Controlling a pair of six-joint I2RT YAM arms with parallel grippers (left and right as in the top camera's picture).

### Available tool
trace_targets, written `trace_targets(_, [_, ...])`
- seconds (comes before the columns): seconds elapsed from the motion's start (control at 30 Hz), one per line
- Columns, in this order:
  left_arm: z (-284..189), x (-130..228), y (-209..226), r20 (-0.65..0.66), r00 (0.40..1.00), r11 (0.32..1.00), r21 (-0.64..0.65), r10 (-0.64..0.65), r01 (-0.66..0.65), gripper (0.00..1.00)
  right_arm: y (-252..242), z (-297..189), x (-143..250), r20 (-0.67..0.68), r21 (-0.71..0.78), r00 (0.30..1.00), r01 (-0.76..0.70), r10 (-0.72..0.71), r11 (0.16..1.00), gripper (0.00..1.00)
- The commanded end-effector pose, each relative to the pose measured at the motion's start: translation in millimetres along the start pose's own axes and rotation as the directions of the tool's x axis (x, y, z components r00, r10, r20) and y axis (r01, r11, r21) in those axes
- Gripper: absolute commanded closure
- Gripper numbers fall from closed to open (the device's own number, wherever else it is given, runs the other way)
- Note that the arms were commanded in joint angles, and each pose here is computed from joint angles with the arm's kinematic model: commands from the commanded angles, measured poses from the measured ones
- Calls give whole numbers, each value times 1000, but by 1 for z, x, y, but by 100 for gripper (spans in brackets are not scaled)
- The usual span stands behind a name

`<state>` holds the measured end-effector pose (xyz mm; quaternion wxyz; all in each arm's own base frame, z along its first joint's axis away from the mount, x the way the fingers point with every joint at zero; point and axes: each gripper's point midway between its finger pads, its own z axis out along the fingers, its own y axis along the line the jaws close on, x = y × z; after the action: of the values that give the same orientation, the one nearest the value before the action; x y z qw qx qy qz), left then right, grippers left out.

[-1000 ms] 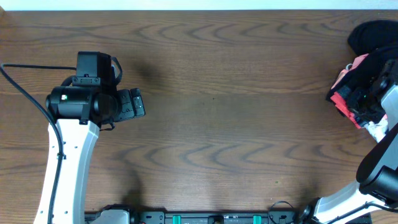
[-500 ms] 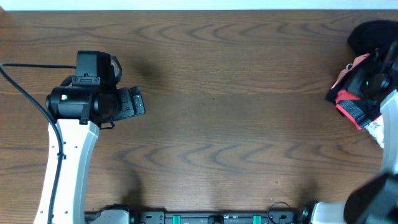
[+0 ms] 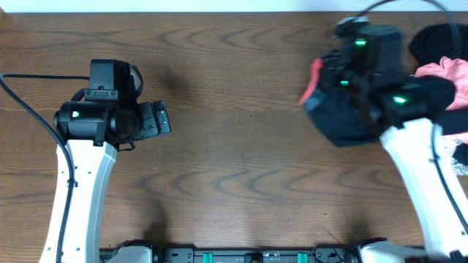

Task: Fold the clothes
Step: 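Reach the right gripper to the clothes pile and grasp the black leggings, then drag the black leggings with the right gripper toward the table center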

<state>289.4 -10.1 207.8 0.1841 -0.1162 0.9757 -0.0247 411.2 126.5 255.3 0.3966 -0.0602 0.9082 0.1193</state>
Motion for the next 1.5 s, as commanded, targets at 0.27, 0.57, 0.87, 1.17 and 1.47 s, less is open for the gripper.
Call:
trace_targets(0.27, [-6,-7,0,26,1000,1000,-4,10,-10,2,136,99,74,-137,-347,962,179,-238,921,99])
trace_targets(0.57, [-6,-7,0,30,1000,1000,-4,10,-10,2,222,55,58,70,-528,915,372,-397,764,99])
trace_targets(0.87, [-6,-7,0,30,1000,1000,-4,10,-10,2,199,44,17,131,-358,943,332,-305,873,99])
trace_targets(1.17, [-6,-6,0,25,1000,1000,-4,7,-7,2,143,122,-56,367,-188,922,201,-121,961,14])
trace_targets(1.47, [-6,-10,-1,40,999,1000,0,7,-7,2,64,127,-9,70,-90,994,90,-84,992,1])
